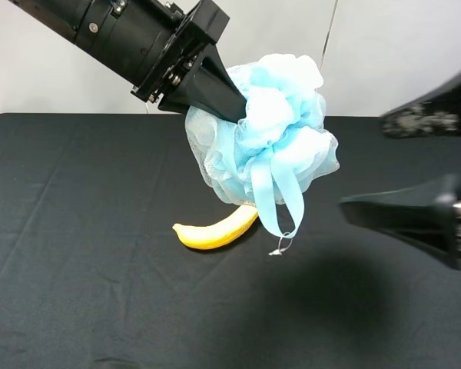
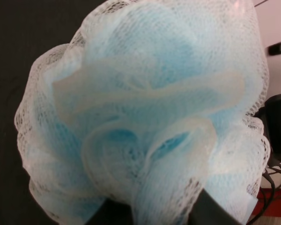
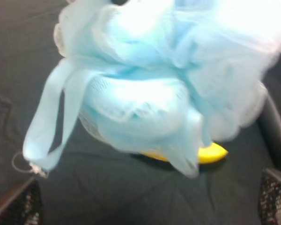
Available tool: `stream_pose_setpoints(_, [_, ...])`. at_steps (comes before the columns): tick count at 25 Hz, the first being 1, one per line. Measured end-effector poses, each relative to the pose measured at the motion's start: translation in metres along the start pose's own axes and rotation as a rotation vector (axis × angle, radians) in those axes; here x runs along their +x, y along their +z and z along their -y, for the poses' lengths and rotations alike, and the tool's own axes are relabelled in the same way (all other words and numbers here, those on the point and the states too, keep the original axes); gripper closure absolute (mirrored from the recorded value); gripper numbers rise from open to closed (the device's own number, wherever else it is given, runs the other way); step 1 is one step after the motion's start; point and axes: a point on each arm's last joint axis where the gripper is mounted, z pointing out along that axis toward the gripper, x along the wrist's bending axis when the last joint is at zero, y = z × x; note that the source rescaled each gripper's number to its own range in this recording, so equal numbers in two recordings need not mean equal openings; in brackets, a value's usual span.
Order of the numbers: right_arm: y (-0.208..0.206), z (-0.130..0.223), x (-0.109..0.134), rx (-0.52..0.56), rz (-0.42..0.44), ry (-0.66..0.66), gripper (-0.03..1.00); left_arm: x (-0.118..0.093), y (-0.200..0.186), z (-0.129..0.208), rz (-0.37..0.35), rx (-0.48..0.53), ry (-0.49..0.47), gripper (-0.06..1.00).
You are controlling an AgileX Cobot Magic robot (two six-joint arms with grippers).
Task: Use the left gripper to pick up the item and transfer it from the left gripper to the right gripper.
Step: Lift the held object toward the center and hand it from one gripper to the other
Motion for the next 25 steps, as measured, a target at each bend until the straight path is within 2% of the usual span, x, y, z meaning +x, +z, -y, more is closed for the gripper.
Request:
stream_pose_setpoints(9, [0.047,-0.009,-0.012,0.018,0.044,-0.031,-0.03,0.000,0.000,0.000,0.000,0.001,0.001,0.93])
stream_pose_setpoints(17, [0.059,-0.019,-0.019,-0.086,0.102,-0.027,-0.03,0.000,0.000,-0.001,-0.004,-0.007,0.001,0.93])
stream_pose_setpoints(20, [0.059,-0.020,-0.016,-0.095,0.091,-0.036,-0.03,-0.001,0.000,-0.001,0.007,-0.013,-0.007,0.93])
stream_pose_setpoints(25, [0.060,-0.027,0.004,-0.141,0.026,-0.145,-0.03,-0.006,0.000,-0.002,0.065,-0.017,-0.014,0.93])
